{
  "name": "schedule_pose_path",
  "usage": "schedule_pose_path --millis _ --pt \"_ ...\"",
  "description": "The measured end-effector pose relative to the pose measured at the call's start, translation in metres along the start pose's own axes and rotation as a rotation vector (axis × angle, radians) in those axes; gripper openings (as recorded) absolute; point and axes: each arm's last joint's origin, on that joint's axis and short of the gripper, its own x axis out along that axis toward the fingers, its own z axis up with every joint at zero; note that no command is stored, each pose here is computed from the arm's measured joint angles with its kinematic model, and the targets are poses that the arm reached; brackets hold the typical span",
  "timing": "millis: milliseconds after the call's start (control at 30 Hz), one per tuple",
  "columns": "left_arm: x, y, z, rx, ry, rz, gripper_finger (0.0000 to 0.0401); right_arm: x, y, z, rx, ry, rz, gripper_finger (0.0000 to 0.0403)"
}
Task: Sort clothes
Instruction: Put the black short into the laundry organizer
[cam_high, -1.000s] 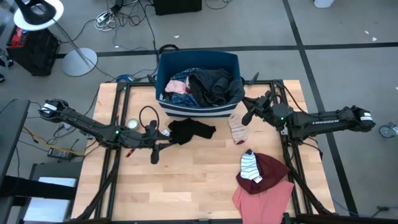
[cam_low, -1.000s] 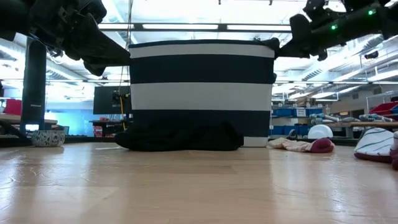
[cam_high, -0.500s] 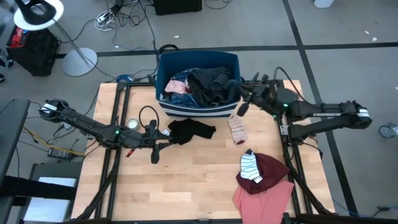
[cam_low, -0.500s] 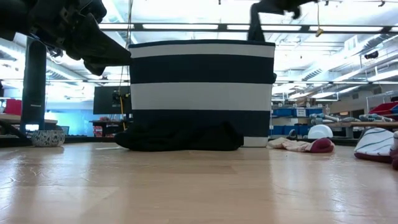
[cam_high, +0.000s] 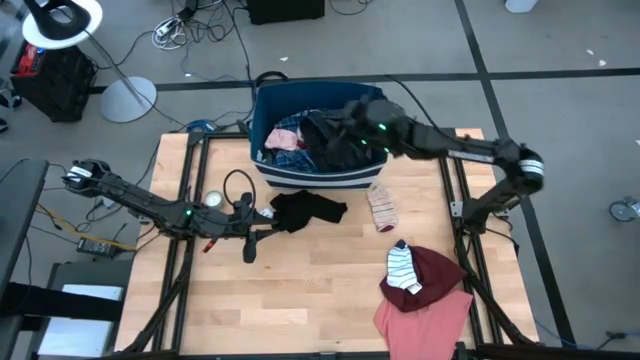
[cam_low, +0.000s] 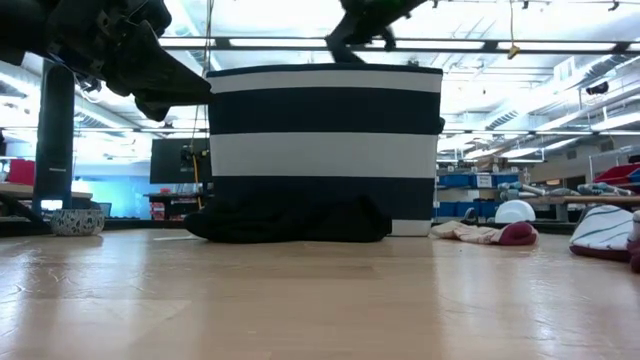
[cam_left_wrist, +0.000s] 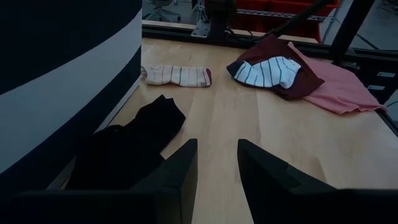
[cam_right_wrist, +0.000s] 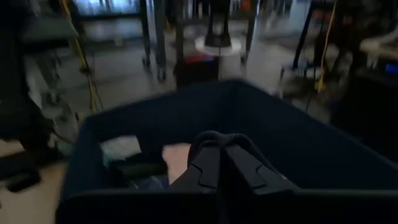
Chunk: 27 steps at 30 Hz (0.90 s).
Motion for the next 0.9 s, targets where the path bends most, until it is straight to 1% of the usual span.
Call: schedule_pose_path --millis 133,233,333,433,533,667,767,900 --pt "0.000 0.000 0.000 0.001 0.002 0.000 0.0120 0.024 -0.003 0.005 0.000 0.115 -0.021 0.0029" --pt "0.000 0.000 0.000 0.002 0.004 0.000 0.0120 0.035 -0.003 0.003 0.009 0.197 -0.027 0.0056" --pt "0.000 0.000 0.000 0.002 0.005 0.000 0.0120 0.038 -0.004 0.000 0.035 0.264 -0.007 0.0087" --pt "0.000 0.000 -0.001 0.002 0.007 -0.004 0.0120 0.034 -0.006 0.003 0.047 0.276 -0.004 0.0117" --pt "0.000 0.000 -0.001 0.002 0.007 -0.005 0.0120 0.019 -0.010 0.011 0.050 0.283 -0.008 0.0144" --pt "0.000 0.000 -0.001 0.002 0.008 -0.004 0.0120 -0.013 -0.017 0.025 0.051 0.288 -0.010 0.0170" --pt "0.000 0.000 -0.001 0.002 0.007 -0.004 0.0120 -0.038 -0.023 0.028 0.065 0.342 -0.019 0.0179" --pt "0.000 0.000 -0.001 0.002 0.007 -0.004 0.0120 -0.070 -0.030 0.028 0.083 0.432 -0.058 0.0179"
